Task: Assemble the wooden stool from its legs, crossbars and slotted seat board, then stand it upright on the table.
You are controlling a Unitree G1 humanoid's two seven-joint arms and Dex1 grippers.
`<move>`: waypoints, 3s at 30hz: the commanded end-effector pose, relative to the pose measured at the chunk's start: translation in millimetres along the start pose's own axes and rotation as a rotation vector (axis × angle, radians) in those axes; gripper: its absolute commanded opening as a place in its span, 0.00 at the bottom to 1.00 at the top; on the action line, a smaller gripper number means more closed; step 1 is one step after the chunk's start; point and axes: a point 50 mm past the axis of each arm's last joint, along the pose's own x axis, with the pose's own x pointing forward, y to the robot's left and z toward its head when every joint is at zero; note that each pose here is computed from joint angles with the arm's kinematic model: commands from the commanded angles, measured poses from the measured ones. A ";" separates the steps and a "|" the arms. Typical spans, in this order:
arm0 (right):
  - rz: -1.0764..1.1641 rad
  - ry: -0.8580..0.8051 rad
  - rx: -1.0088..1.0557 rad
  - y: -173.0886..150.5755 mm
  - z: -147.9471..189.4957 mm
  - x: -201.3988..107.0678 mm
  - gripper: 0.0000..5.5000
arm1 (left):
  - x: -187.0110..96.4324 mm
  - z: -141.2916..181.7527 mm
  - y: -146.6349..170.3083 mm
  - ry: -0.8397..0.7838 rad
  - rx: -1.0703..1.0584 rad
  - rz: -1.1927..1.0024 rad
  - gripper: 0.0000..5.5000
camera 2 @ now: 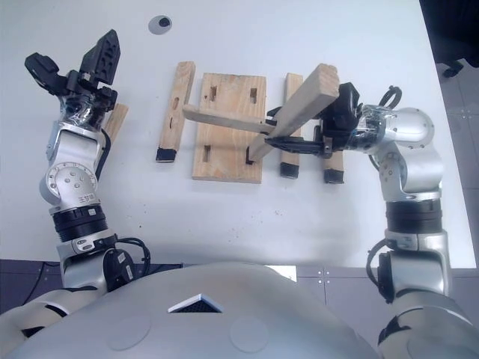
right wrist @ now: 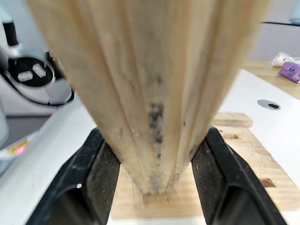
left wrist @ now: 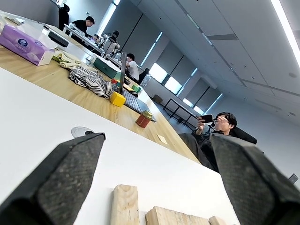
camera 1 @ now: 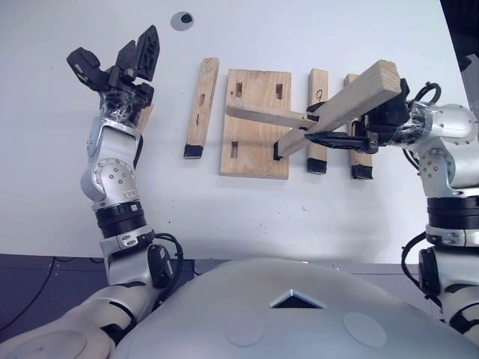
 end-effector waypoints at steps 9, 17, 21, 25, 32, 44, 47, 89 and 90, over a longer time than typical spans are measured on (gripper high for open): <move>0.027 0.449 0.011 -4.4 -1.5 7.8 0.37 | -6.3 -10.2 1.6 0.058 0.011 0.024 0.75; -0.011 0.576 0.183 -9.8 -21.0 5.2 0.37 | -6.1 -13.3 1.8 0.051 0.009 0.036 0.75; 0.011 0.716 0.279 1.4 -53.4 -5.2 0.37 | -8.0 -12.5 4.3 0.046 0.007 0.048 0.75; 0.064 0.788 0.307 16.7 -75.9 -3.4 0.37 | -8.3 -13.1 4.3 0.053 0.011 0.051 0.75; 0.092 0.880 0.514 35.9 -131.4 -6.0 0.37 | -9.4 -15.5 4.2 0.081 0.014 0.052 0.75; 0.284 1.035 0.401 77.0 -154.4 -18.3 0.37 | -18.4 -12.5 5.2 0.135 0.039 0.065 0.75; 0.303 1.041 0.371 78.1 -151.4 -19.6 0.37 | -20.5 -15.7 6.0 0.131 0.036 0.076 0.75; -0.922 0.417 0.404 7.5 -38.0 2.9 0.77 | -29.7 -11.3 13.5 0.049 0.050 0.154 0.75; -0.927 0.424 0.407 7.9 -40.5 2.1 0.77 | -29.3 -11.8 13.6 0.050 0.050 0.156 0.75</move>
